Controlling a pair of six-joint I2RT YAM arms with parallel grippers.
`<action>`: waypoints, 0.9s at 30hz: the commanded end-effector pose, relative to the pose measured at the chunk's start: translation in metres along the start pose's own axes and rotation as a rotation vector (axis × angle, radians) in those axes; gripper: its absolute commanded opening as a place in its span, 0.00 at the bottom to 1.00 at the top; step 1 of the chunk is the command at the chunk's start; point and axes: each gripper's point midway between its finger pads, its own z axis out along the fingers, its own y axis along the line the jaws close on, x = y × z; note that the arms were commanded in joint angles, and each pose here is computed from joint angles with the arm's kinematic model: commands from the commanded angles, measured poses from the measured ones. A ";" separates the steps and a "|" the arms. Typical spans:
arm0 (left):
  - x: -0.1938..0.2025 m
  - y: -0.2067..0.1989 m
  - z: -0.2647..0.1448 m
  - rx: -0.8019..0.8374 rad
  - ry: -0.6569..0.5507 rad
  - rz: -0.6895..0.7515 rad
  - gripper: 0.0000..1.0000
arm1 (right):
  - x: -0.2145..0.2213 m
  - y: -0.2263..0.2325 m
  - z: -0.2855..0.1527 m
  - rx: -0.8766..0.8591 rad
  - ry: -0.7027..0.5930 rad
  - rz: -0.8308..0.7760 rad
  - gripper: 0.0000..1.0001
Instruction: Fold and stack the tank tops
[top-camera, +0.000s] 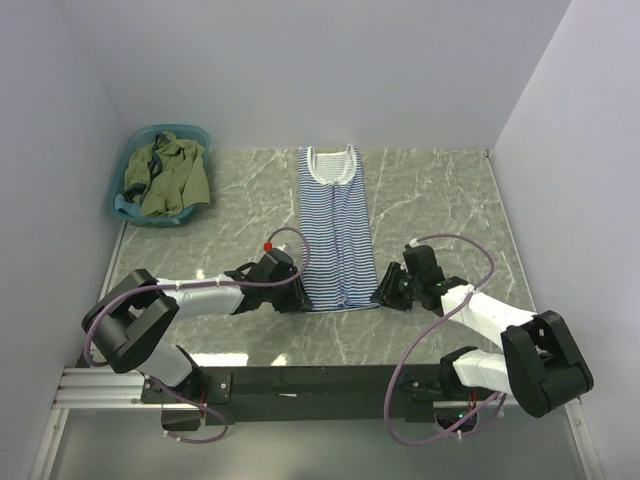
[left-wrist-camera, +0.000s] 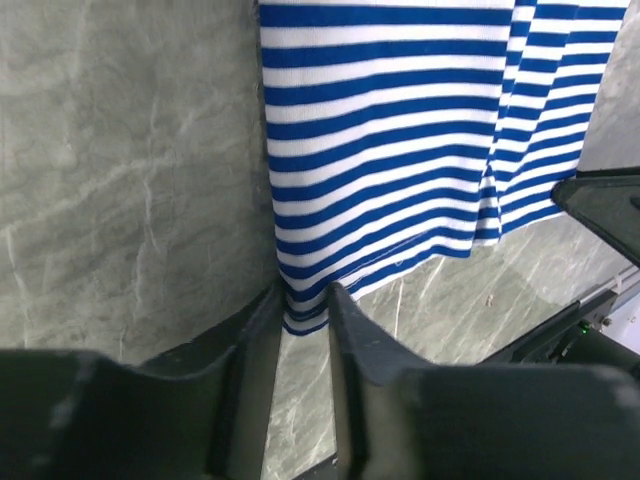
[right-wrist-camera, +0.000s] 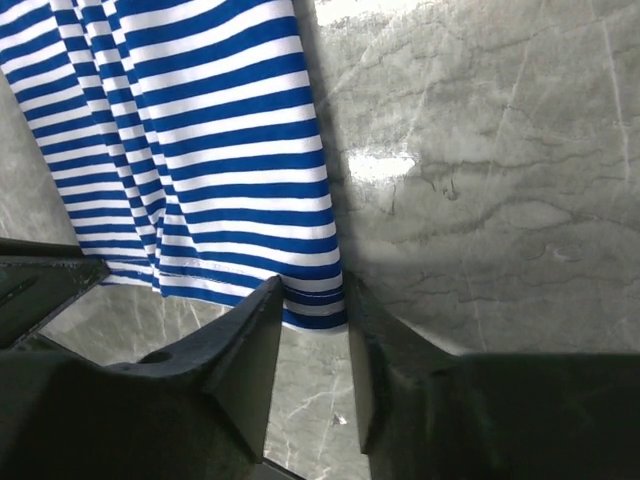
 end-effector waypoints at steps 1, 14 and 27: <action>0.012 0.041 0.010 -0.160 0.019 0.022 0.30 | 0.010 -0.013 0.004 0.046 0.020 -0.021 0.39; 0.048 0.043 -0.020 -0.274 0.076 0.106 0.01 | 0.047 -0.013 -0.018 0.054 0.067 -0.097 0.00; 0.066 0.010 -0.080 -0.223 0.058 0.133 0.01 | 0.065 0.041 -0.071 -0.078 0.001 -0.136 0.00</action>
